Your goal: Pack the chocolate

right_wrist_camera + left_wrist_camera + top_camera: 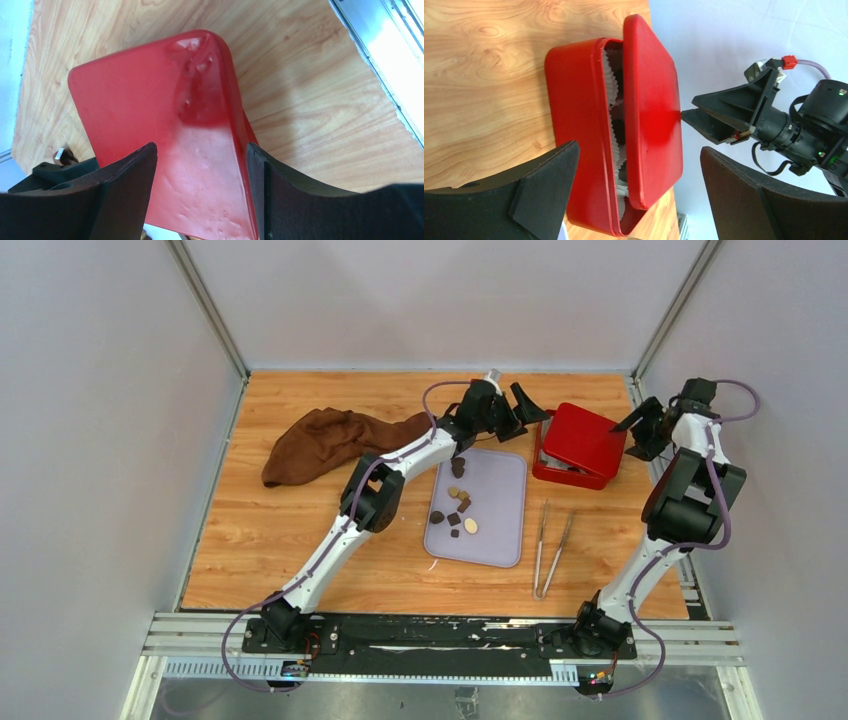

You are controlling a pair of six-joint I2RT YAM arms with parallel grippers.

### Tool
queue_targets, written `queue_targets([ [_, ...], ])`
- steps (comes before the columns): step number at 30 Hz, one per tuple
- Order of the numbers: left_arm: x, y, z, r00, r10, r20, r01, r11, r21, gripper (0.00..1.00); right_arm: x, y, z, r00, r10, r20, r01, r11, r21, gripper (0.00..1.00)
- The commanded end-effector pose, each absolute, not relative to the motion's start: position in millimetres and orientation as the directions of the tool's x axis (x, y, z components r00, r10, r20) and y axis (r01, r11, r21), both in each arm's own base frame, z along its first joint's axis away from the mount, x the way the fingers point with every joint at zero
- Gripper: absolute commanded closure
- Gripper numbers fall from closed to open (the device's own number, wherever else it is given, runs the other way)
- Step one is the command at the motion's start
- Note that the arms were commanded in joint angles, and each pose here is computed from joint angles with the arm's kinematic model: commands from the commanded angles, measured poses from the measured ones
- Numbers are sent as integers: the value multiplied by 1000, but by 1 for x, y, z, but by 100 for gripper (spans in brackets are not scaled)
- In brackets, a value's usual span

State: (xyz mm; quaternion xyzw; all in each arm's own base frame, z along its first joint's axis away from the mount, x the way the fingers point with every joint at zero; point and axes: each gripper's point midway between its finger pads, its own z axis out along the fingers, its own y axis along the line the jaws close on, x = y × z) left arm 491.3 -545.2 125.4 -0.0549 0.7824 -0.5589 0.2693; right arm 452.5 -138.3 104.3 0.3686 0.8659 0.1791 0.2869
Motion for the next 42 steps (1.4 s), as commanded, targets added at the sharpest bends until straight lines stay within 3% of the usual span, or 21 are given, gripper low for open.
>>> queue_targets([
  [1, 491, -555, 123, -840, -405, -362, 222, 352, -909, 4, 462, -135, 107, -591, 720, -364, 483, 677, 555, 30],
  [14, 483, -562, 109, -873, -367, -322, 204, 326, -923, 6, 478, -114, 114, -652, 656, -379, 330, 696, 638, 32],
  [25, 473, -559, 111, -881, -331, -337, 221, 342, -913, 29, 474, -103, 118, -669, 640, -379, 293, 695, 656, 42],
  [30, 470, -556, 108, -883, -322, -342, 223, 355, -908, 35, 470, -103, 117, -666, 644, -377, 306, 697, 649, 43],
  [35, 463, -554, 105, -892, -302, -337, 220, 363, -906, 48, 465, -108, 111, -665, 649, -370, 344, 706, 619, 43],
  [42, 458, -553, 115, -887, -285, -363, 249, 366, -897, 51, 451, -129, 104, -668, 635, -388, 456, 762, 460, 46],
])
